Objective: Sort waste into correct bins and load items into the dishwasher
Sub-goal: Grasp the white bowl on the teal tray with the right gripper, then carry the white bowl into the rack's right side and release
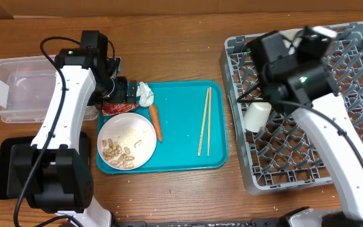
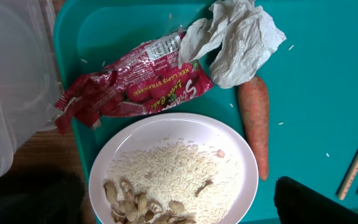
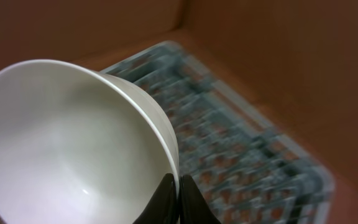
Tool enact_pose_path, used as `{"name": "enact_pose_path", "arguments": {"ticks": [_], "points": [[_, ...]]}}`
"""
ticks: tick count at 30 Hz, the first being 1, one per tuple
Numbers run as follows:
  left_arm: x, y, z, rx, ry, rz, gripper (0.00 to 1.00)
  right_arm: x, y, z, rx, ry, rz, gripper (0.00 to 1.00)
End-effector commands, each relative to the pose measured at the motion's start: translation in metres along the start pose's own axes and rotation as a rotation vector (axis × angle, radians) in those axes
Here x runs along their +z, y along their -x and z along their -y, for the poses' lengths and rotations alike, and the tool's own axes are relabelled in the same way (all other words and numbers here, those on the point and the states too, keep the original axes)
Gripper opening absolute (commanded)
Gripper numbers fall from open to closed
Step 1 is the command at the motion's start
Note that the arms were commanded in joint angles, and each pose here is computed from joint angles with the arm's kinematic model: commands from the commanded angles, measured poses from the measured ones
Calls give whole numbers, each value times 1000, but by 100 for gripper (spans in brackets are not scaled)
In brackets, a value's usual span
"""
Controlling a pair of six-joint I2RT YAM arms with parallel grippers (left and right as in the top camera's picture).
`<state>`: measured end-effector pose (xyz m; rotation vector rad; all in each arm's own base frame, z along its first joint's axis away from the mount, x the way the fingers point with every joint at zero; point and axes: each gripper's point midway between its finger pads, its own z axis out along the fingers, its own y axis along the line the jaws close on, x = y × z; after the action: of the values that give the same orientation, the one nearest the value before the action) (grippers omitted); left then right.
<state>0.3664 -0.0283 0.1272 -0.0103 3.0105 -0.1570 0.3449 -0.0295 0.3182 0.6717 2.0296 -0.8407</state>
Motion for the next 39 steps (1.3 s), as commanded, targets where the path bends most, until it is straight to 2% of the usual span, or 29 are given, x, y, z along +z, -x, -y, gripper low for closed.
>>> {"name": "enact_pose_path", "arguments": {"ticks": [1, 8, 16, 25, 30, 39], "points": [[2, 4, -3, 18, 6, 1, 100, 28, 19, 43, -52, -312, 144, 4], [2, 4, -3, 18, 6, 1, 100, 80, 4, 58, -11, -410, 38, 4], [2, 4, -3, 18, 6, 1, 100, 125, -25, 33, -177, -476, -47, 4], [2, 4, -3, 18, 6, 1, 100, 146, -50, 18, -334, -510, -95, 4], [2, 4, -3, 18, 6, 1, 100, 157, -55, 22, -341, -529, -116, 4], [2, 4, -3, 18, 6, 1, 100, 172, -70, 0, -449, -501, -156, 4]]}}
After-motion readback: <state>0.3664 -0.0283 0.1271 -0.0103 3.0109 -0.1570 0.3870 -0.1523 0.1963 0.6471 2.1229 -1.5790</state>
